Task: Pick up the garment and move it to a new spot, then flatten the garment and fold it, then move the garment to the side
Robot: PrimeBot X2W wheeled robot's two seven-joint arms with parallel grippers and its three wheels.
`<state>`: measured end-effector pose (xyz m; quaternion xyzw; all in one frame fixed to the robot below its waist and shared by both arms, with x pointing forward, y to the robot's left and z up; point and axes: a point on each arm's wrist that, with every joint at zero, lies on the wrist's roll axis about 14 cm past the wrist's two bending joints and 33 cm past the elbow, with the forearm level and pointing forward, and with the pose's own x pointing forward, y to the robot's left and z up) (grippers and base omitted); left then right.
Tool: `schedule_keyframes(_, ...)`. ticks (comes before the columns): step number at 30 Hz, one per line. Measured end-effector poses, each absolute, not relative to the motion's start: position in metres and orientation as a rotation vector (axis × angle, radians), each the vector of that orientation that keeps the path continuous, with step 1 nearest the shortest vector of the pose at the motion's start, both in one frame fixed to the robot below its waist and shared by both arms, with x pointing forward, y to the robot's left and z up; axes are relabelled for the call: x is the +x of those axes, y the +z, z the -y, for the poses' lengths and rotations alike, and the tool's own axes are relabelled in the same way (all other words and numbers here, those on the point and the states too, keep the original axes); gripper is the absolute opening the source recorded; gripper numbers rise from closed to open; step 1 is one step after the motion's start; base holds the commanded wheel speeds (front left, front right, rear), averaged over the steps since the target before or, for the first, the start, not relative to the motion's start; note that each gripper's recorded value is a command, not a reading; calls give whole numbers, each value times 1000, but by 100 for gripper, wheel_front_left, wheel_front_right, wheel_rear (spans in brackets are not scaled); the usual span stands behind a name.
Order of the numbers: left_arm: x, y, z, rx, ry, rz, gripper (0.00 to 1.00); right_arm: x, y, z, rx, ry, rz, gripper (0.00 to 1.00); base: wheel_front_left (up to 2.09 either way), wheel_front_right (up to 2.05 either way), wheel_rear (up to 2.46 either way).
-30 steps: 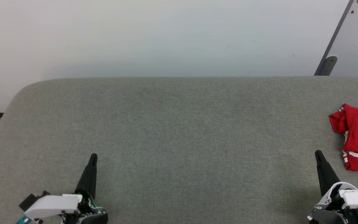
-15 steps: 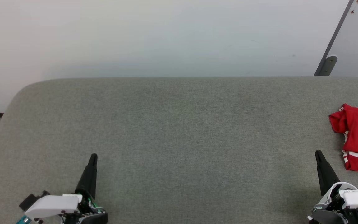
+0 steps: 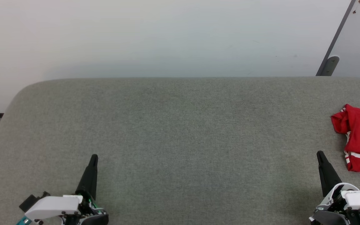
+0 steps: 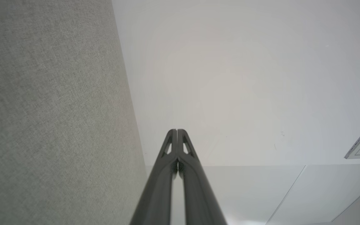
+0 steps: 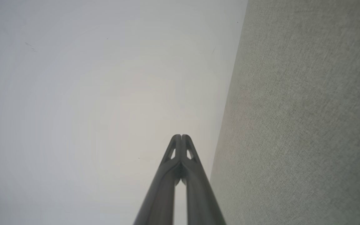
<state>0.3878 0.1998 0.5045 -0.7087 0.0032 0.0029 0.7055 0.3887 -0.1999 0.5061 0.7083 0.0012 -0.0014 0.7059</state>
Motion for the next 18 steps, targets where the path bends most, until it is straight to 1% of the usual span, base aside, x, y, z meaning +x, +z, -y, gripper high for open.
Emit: schedule_keyframes(18, 388, 504, -200, -1576, 6, -7, 0, 389, 506, 200, 1574, -3, -3, 0, 0, 0, 0)
